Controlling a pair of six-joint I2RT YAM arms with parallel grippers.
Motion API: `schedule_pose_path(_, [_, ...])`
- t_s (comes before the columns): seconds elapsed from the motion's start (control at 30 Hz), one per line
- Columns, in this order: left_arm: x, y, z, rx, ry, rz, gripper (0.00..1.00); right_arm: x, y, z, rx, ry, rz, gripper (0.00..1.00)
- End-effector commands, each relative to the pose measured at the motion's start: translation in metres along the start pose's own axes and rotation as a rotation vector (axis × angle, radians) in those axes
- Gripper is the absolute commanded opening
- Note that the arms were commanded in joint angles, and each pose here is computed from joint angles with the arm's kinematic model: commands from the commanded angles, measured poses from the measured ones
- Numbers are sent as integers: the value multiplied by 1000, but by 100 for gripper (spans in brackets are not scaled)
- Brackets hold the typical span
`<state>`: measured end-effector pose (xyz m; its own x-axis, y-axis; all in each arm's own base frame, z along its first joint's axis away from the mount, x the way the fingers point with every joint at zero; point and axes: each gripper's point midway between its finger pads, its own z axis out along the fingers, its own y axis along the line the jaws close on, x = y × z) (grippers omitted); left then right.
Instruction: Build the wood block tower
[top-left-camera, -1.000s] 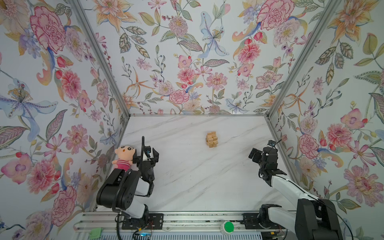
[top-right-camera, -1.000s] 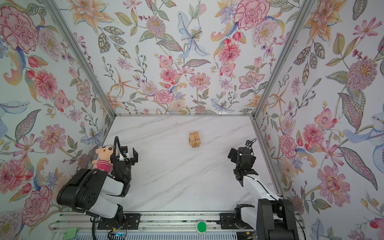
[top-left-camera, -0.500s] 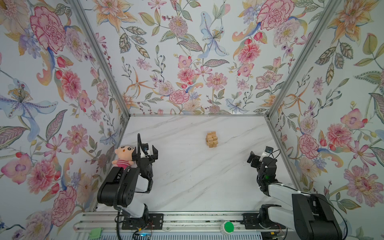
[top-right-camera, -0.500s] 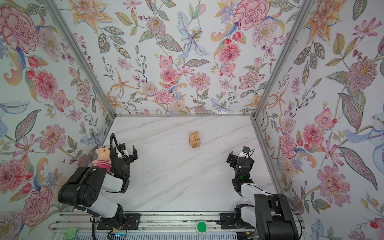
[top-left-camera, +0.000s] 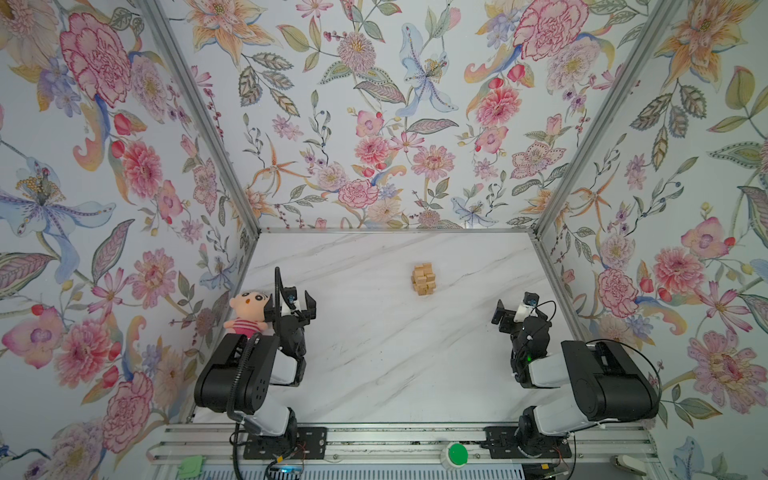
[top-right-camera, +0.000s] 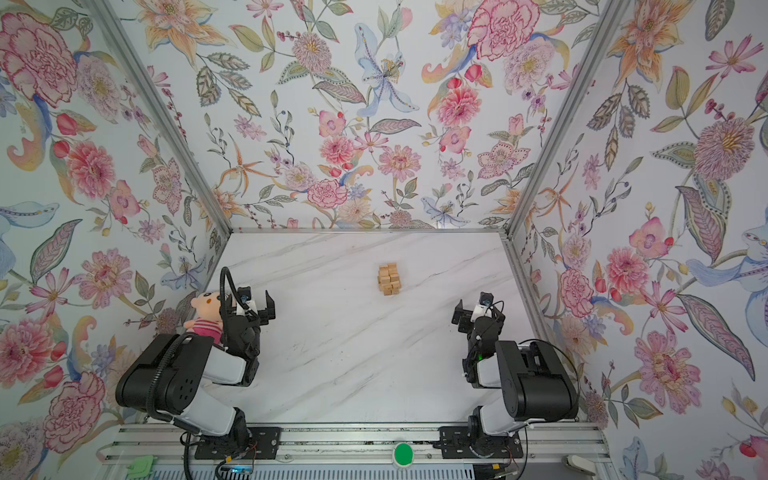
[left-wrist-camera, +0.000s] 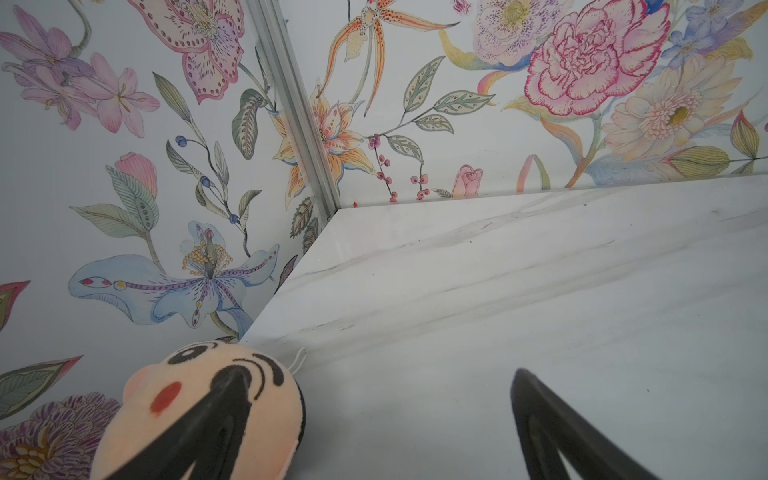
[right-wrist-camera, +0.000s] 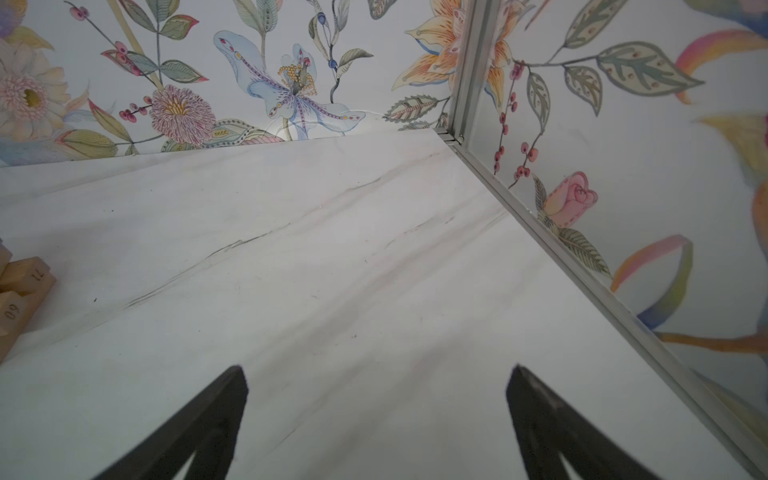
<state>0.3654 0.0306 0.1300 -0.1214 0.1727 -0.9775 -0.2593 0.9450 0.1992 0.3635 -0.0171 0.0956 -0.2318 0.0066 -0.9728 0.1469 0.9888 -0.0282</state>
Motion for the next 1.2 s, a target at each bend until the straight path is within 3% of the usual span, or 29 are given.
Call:
schedule_pose_path(0.0, [-10, 3, 3, -4, -30, -23, 99, -17, 19, 10, -65, -23, -75, 99])
schedule_pose_path(1.17, [-11, -6, 3, 42, -35, -3, 99, -16, 21, 17, -116, -3, -54, 99])
